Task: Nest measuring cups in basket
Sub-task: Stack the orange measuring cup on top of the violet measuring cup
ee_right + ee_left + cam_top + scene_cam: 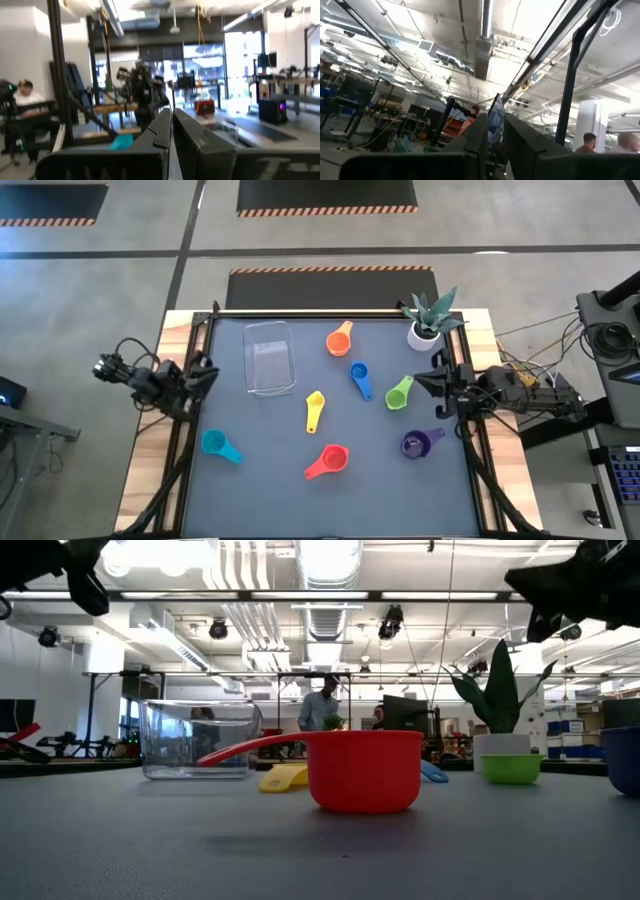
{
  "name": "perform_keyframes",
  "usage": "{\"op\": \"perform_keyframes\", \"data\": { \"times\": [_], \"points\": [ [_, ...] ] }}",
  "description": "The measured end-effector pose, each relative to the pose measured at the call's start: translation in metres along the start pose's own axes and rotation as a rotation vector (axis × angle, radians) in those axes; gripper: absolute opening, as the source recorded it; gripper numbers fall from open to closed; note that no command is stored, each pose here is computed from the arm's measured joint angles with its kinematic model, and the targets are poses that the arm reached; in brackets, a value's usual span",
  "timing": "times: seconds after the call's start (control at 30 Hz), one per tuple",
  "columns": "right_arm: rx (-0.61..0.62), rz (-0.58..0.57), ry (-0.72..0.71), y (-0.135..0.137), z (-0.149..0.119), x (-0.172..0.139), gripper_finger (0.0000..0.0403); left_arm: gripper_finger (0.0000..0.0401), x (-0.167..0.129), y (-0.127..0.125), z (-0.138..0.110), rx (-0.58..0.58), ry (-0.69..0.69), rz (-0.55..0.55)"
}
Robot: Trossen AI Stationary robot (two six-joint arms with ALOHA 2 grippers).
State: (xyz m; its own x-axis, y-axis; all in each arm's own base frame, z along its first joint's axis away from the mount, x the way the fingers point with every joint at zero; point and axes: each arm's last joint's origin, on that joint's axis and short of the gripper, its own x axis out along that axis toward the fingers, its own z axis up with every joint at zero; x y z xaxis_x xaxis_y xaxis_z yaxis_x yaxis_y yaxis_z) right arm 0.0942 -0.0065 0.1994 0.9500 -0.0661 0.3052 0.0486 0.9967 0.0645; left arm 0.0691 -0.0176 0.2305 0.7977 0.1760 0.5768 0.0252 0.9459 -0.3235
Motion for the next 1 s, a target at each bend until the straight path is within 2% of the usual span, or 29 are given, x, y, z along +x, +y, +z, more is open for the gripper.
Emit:
{"op": "perform_keyframes", "data": {
  "times": [0.23, 0.57, 0.77, 1.0],
  "points": [
    [-0.003, 0.003, -0.079, 0.0, 0.008, 0.0, 0.0009, 0.0045, 0.0, 0.0, 0.002, -0.044, -0.021, 0.002],
    [-0.038, -0.045, -0.228, 0.0, 0.023, 0.0, 0.0009, 0.0045, 0.0, 0.0, 0.004, -0.042, -0.039, 0.006],
    [-0.117, -0.054, -0.279, 0.0, 0.027, 0.003, 0.0009, 0.0045, 0.004, -0.002, 0.007, -0.015, -0.074, 0.009],
    [-0.182, -0.072, -0.269, 0.001, 0.047, 0.017, 0.0009, 0.0045, 0.03, -0.017, 0.022, 0.077, -0.008, 0.006]
  ]
}}
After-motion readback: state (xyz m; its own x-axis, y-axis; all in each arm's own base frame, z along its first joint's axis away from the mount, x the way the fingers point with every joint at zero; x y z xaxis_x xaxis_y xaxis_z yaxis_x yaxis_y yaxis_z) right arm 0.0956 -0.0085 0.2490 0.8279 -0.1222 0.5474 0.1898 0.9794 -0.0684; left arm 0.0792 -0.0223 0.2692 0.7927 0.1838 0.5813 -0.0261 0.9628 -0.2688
